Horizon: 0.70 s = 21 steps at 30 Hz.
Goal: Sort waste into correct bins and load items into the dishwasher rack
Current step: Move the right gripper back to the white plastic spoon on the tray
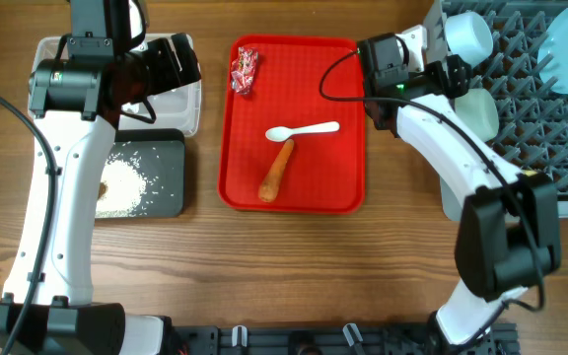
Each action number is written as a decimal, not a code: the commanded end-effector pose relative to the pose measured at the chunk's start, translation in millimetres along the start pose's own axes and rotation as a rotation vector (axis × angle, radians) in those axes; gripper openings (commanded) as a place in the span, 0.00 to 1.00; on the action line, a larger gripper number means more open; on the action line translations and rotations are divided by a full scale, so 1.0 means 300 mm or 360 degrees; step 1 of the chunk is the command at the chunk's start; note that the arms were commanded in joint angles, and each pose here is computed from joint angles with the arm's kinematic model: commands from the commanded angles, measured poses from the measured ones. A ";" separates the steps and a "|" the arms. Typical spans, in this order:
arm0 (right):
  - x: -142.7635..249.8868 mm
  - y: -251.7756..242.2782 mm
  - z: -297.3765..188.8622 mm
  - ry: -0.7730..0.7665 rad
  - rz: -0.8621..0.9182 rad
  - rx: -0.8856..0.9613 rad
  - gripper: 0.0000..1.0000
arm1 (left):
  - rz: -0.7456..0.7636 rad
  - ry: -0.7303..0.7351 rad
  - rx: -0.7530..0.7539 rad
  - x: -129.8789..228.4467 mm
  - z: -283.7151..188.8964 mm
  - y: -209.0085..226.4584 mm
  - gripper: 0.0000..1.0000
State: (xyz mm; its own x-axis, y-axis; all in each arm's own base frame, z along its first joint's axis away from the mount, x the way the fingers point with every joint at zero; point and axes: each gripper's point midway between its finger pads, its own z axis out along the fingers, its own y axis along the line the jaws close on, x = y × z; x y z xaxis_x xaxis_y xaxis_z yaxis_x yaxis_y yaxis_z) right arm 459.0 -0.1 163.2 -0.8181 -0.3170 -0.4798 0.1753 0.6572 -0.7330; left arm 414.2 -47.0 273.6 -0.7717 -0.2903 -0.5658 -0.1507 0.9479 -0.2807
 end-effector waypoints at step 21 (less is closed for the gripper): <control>-0.019 0.539 -0.446 -0.0218 -0.0179 -0.2055 0.80 | -0.0019 0.0007 -0.0015 0.000 0.012 0.010 1.00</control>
State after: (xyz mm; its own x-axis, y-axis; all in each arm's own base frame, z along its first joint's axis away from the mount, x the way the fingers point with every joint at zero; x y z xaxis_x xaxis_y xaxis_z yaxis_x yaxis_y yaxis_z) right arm 417.6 191.7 146.2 -0.7231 -0.3531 -0.5936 -0.5447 0.8201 0.1757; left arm 414.3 -47.1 273.6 -0.7716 -0.2903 -0.5660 -0.1504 0.9478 -0.2811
